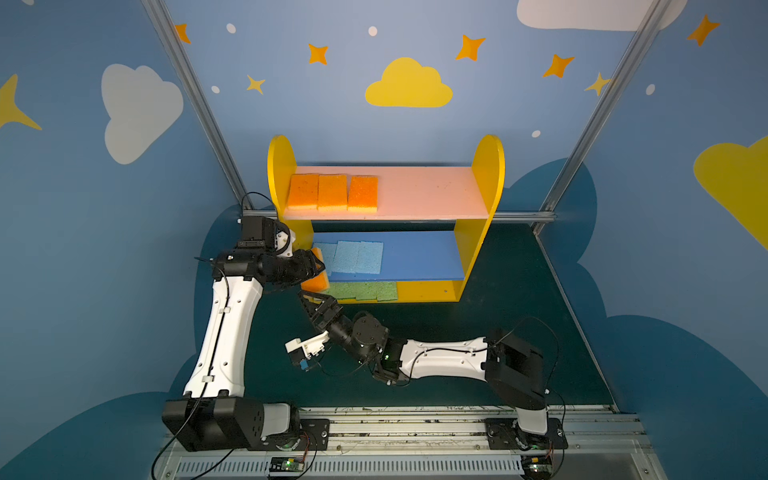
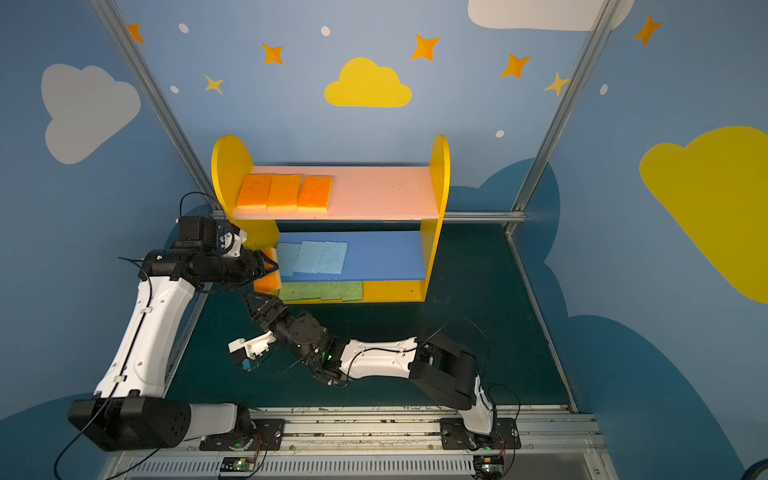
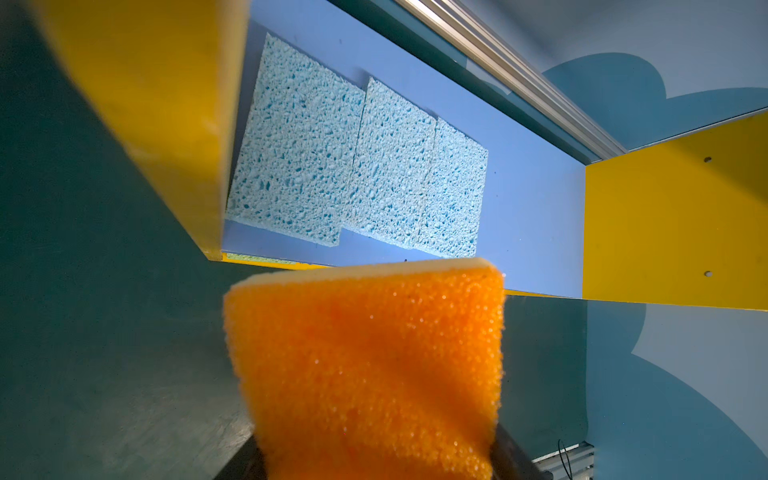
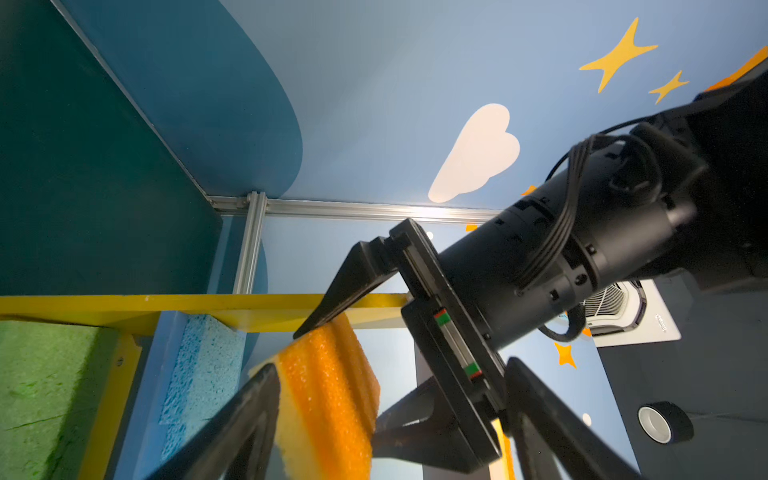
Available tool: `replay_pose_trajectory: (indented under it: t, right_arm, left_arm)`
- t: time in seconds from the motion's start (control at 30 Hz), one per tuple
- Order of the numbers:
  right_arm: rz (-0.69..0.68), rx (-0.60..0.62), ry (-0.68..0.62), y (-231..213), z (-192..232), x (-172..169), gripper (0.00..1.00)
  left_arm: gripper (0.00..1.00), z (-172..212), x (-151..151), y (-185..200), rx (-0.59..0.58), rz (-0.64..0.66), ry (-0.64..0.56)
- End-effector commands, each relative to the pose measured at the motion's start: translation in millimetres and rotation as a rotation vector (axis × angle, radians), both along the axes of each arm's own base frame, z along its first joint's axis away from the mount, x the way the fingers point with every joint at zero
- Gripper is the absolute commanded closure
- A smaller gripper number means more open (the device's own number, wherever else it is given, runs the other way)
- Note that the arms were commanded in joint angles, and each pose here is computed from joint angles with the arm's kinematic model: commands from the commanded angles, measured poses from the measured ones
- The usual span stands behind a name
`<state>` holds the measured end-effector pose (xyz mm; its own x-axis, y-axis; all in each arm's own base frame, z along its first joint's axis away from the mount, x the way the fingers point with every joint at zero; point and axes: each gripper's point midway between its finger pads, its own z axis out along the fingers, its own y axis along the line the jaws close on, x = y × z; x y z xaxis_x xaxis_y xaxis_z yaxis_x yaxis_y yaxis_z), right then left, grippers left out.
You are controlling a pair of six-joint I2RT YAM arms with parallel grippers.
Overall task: Place and organize the cleaning sponges onto the shelf
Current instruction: 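Grasp the orange sponge with the right gripper and open the left gripper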
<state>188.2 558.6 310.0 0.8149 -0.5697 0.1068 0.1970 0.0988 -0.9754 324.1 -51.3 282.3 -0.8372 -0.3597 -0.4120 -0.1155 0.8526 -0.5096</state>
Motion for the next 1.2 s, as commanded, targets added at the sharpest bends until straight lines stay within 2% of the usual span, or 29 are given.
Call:
replay_pose_trajectory:
  t: [0.0, 0.23, 0.57, 0.73, 0.97, 1.1, 1.13, 1.17]
  right_arm:
    - [-0.045, 0.038, -0.017, -13.6, 23.1, 9.1, 0.19]
    - [-0.009, -0.065, 0.014, -16.3, -6.9, 3.4, 0.21]
    - [-0.155, -0.009, -0.028, -14.7, 9.3, 51.2, 0.25]
    - [-0.149, -0.012, -0.018, -7.2, 2.5, 56.9, 0.29]
    - [-0.158, -0.007, -0.01, -5.3, 0.2, 61.3, 0.61]
    - [-0.162, 0.0, -0.004, -8.9, 3.6, 61.0, 0.85]
    - [-0.162, 0.004, -0.004, -10.0, 5.5, 60.2, 0.9]
    - [-0.163, 0.006, -0.002, -11.1, 6.9, 59.4, 0.94]
  left_arm:
    - [0.32, 10.1, 4.5, -1.3, 0.002, -0.015, -0.03]
    - [0.32, 16.3, 9.4, -1.1, 0.004, -0.018, -0.037]
    - [0.33, 15.3, 10.6, -5.5, -0.025, -0.025, -0.036]
    - [0.33, 14.8, 10.3, -5.4, -0.023, -0.026, -0.035]
    - [0.33, 14.3, 11.6, -5.3, -0.022, -0.028, -0.033]
    - [0.32, 13.2, 11.3, -5.7, -0.021, -0.032, -0.031]
    - [0.3, 13.5, 11.0, -6.6, -0.025, -0.035, -0.032]
    - [0.21, 14.9, 10.7, -7.7, -0.029, -0.042, -0.04]
